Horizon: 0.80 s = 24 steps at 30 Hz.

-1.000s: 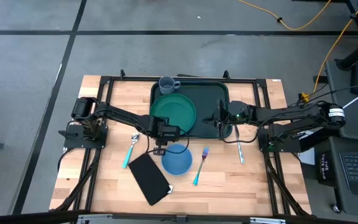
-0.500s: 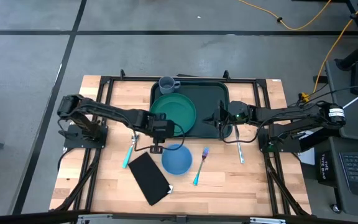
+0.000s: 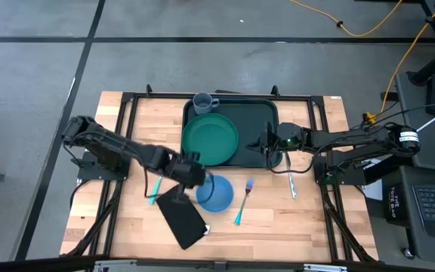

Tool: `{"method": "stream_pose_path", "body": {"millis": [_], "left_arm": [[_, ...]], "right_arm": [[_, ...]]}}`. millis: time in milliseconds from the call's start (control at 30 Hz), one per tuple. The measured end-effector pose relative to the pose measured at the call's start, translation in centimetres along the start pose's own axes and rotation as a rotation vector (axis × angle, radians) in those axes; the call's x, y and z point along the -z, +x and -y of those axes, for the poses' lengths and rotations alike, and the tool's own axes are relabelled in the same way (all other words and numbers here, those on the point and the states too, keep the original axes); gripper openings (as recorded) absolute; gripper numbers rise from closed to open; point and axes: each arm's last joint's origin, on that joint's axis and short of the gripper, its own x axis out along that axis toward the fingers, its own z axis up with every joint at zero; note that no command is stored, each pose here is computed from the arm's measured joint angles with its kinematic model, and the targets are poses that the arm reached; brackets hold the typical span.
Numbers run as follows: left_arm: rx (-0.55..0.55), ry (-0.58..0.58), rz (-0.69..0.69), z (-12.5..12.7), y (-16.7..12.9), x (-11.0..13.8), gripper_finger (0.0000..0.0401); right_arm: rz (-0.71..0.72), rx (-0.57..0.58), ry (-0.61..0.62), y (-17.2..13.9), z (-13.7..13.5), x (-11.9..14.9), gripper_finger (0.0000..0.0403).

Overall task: Set up tray
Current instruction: Put the blue bowl on the green plate

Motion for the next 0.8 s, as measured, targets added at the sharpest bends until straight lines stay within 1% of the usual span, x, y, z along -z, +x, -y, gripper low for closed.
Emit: {"method": "stream_pose_path", "body": {"millis": [133, 267, 367, 500, 633, 733, 800], "left_arm": [[-0.033, 0.007, 0.03, 1.9, -0.2, -0.1, 0.0004], [0.002, -0.037, 0.086, 3.0, -0.4, -0.6, 0.0001], [0.023, -0.031, 0.087, 3.6, -0.5, -0.5, 0.0002], [0.033, -0.026, 0.092, 4.2, -0.6, -0.5, 0.0001], [0.04, -0.013, 0.093, 4.6, -0.7, -0.4, 0.0003], [0.037, -0.054, 0.089, 4.6, -0.7, -0.4, 0.0002], [0.009, -0.094, 0.085, 4.4, -0.6, -0.3, 0.0001]], "right_arm": [[0.002, -0.002, 0.028, 0.0, -0.1, 0.0, 0.0032], [0.039, -0.018, 0.01, 0.0, -0.5, -0.4, 0.003], [0.064, -0.041, -0.024, 0.0, -1.1, -0.7, 0.002], [0.069, -0.072, -0.034, 0.0, -1.9, -0.7, 0.0006], [0.07, -0.105, -0.007, -0.1, -2.8, -0.8, 0.0014], [0.068, -0.129, 0.014, -0.1, -3.3, -0.8, 0.0022], [0.068, -0.142, 0.019, -0.1, -3.7, -0.8, 0.0024]]}}
